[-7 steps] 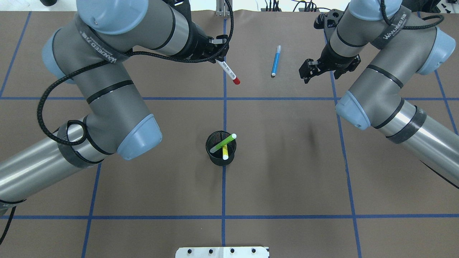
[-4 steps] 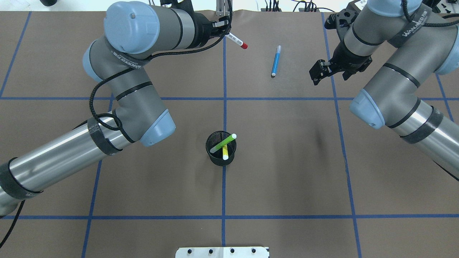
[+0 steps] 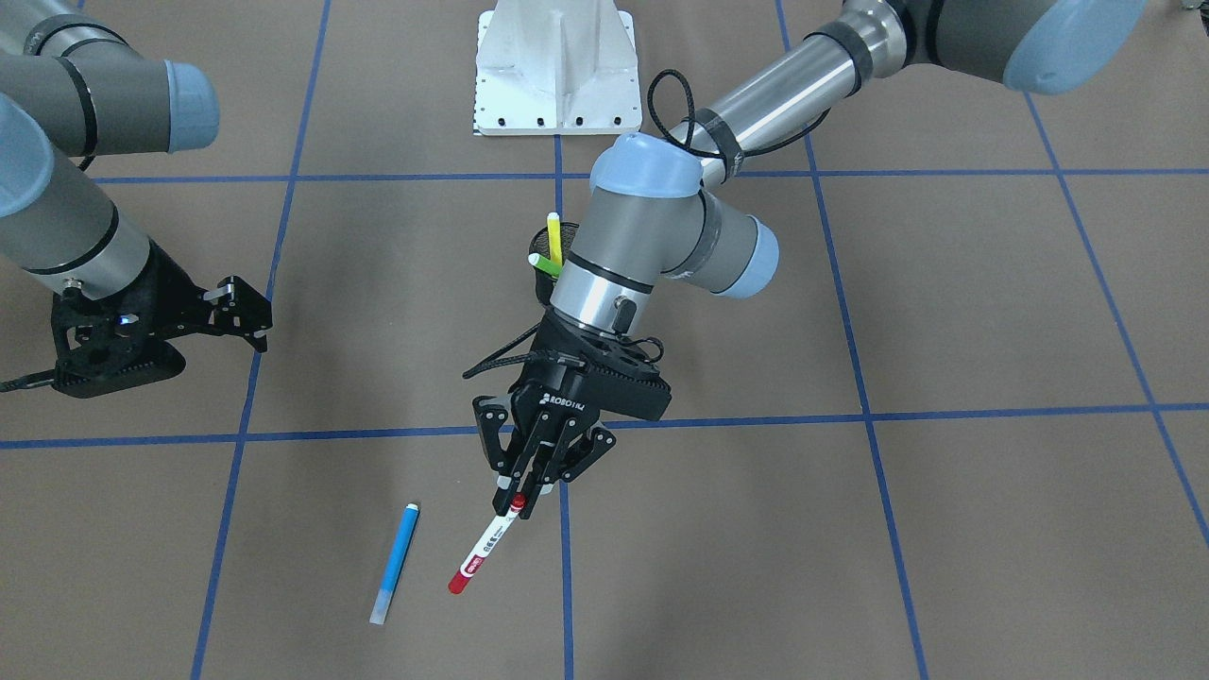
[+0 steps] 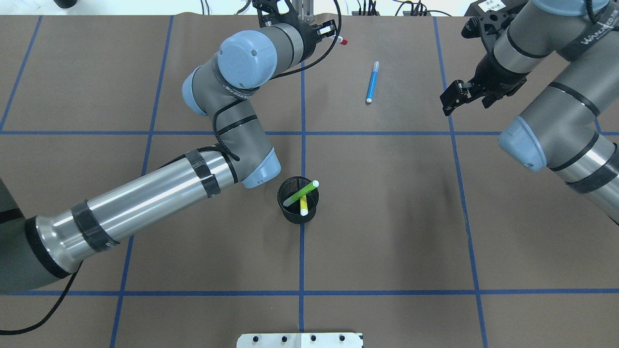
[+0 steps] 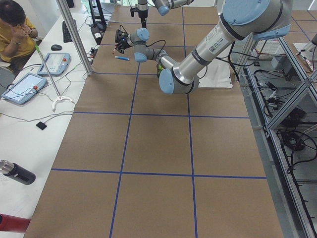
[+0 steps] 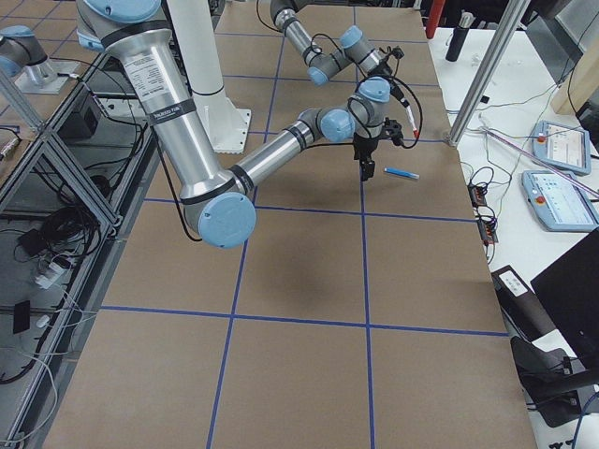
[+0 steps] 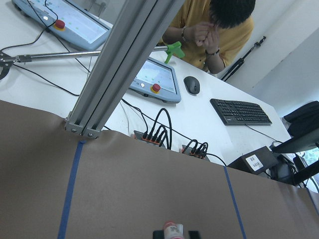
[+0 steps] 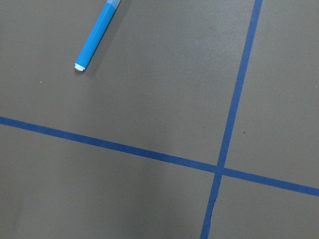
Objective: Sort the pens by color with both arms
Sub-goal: 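Place the red-capped marker beside the blue marker and release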
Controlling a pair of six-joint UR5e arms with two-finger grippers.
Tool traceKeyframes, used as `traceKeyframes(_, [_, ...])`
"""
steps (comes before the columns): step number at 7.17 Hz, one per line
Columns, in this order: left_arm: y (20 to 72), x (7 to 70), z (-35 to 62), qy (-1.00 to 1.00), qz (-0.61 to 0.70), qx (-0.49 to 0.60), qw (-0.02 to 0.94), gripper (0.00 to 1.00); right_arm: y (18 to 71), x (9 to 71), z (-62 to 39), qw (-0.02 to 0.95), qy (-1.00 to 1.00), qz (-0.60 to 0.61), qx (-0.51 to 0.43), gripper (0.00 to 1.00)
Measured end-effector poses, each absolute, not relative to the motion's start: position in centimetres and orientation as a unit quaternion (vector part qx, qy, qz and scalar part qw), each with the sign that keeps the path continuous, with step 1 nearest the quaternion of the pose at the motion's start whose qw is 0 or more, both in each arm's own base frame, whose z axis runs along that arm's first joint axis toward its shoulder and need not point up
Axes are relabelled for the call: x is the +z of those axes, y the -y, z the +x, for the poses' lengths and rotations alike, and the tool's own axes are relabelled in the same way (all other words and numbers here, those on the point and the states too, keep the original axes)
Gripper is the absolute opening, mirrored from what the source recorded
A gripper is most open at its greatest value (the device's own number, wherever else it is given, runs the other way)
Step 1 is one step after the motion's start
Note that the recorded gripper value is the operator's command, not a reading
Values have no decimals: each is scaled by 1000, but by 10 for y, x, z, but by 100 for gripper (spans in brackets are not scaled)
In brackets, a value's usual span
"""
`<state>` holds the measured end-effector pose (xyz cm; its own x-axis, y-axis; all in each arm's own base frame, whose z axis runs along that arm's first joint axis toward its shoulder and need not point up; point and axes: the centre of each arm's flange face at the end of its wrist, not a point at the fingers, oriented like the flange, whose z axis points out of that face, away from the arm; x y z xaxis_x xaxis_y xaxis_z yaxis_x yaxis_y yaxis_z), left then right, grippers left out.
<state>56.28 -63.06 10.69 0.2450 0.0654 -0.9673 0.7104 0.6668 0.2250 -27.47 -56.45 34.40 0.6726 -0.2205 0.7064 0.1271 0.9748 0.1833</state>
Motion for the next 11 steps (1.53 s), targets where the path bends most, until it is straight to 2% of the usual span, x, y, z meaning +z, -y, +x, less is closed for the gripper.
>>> traceKeyframes(5, [638,118,648,-525,350,-242,737,0,556,359,-259,911,396,55,-101,100])
traceKeyframes(7, [635,113,655,-525,349,-240,738,43,556,359,-259,911,396,56,-101,100])
traceKeyframes(9, [634,112,658,-526,347,-239,739,62,556,358,-259,911,396,57,-101,100])
traceKeyframes(10, [632,112,659,-526,347,-238,739,68,556,357,-259,911,396,57,-101,100])
traceKeyframes(11, [630,112,661,-526,346,-237,740,70,556,357,-259,911,396,57,-101,100])
